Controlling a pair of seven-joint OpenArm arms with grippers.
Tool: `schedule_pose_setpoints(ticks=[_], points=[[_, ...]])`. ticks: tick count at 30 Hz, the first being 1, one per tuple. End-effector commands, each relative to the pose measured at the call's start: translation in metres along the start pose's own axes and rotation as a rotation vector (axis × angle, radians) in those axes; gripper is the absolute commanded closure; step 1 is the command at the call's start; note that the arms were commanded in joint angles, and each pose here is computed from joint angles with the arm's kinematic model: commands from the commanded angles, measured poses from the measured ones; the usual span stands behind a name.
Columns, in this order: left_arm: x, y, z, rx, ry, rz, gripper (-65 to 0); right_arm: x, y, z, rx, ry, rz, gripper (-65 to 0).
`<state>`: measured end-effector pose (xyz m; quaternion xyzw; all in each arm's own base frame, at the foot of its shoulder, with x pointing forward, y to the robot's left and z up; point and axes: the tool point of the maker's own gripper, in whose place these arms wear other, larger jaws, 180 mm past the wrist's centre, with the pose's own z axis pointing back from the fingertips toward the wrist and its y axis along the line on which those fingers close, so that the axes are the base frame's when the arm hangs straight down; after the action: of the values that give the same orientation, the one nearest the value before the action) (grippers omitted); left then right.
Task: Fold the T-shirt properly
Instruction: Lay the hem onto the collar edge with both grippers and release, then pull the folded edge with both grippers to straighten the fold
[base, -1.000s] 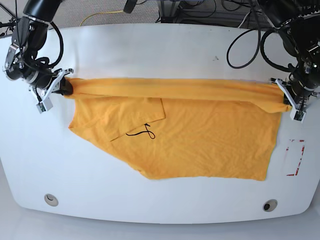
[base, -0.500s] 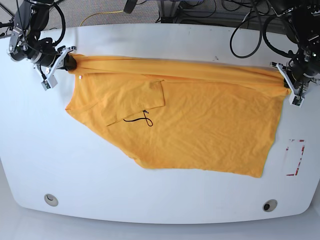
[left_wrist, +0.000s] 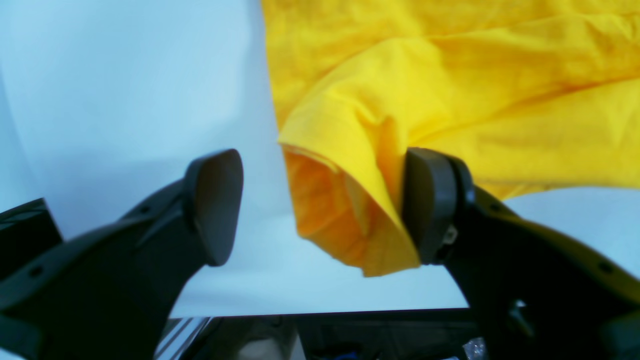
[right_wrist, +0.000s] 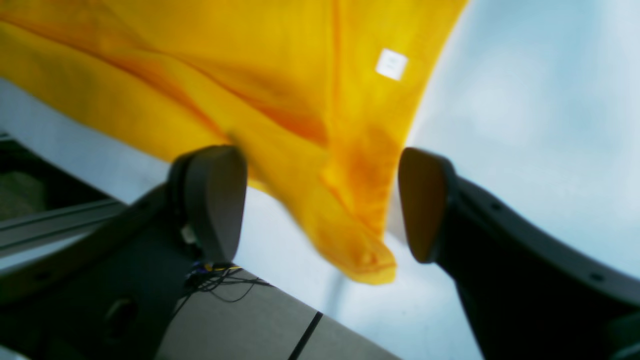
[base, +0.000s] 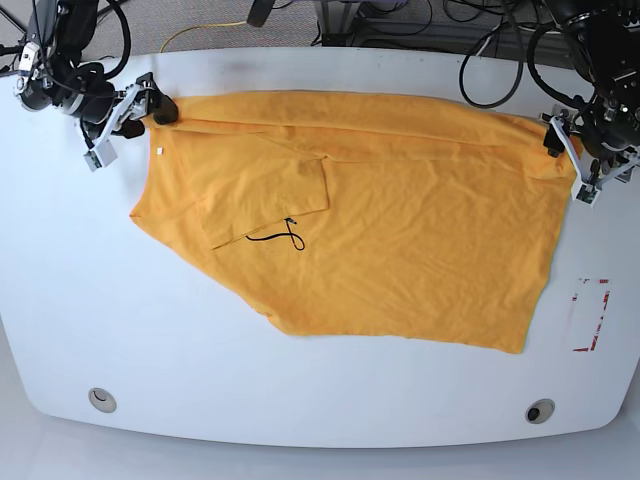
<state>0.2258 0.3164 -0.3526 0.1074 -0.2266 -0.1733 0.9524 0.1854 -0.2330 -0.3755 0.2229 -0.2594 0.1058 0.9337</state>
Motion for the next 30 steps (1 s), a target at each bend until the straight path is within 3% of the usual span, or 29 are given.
schedule_pose_setpoints(ticks=[1, 7, 14, 18, 21, 25, 30], points=[[0.017, 0.025, 0.011, 0.061, -0.043, -0.022, -42.8, 0.027, 0.014, 0.014, 0.016, -0.077, 0.081, -45.8], [0.025, 0.066, 0.041, 0.189, -0.085, -0.016, -42.8, 0.039, 0.044, 0.024, 0.067, -0.124, 0.151, -45.8], [0.031, 0.116, 0.071, 0.322, -0.174, 0.139, -42.8, 0.040, 0.047, 0.024, 0.076, -0.133, 0.151, -45.8], [0.047, 0.080, 0.049, 0.224, -0.198, 0.136, -42.8, 0.041, 0.050, 0.023, 0.083, -0.136, 0.152, -45.8], [0.042, 0.046, 0.033, 0.145, -0.131, 0.091, -42.8, 0.040, 0.055, 0.018, 0.099, -0.151, 0.130, -44.2], [0.043, -0.005, 0.013, 0.023, -0.097, 0.099, -42.8, 0.045, 0.060, 0.012, 0.112, -0.181, 0.110, -29.0], [0.029, -0.021, 0.004, -0.001, -0.047, 0.094, -42.5, 0.038, 0.061, 0.004, 0.097, -0.171, 0.088, -7.8]])
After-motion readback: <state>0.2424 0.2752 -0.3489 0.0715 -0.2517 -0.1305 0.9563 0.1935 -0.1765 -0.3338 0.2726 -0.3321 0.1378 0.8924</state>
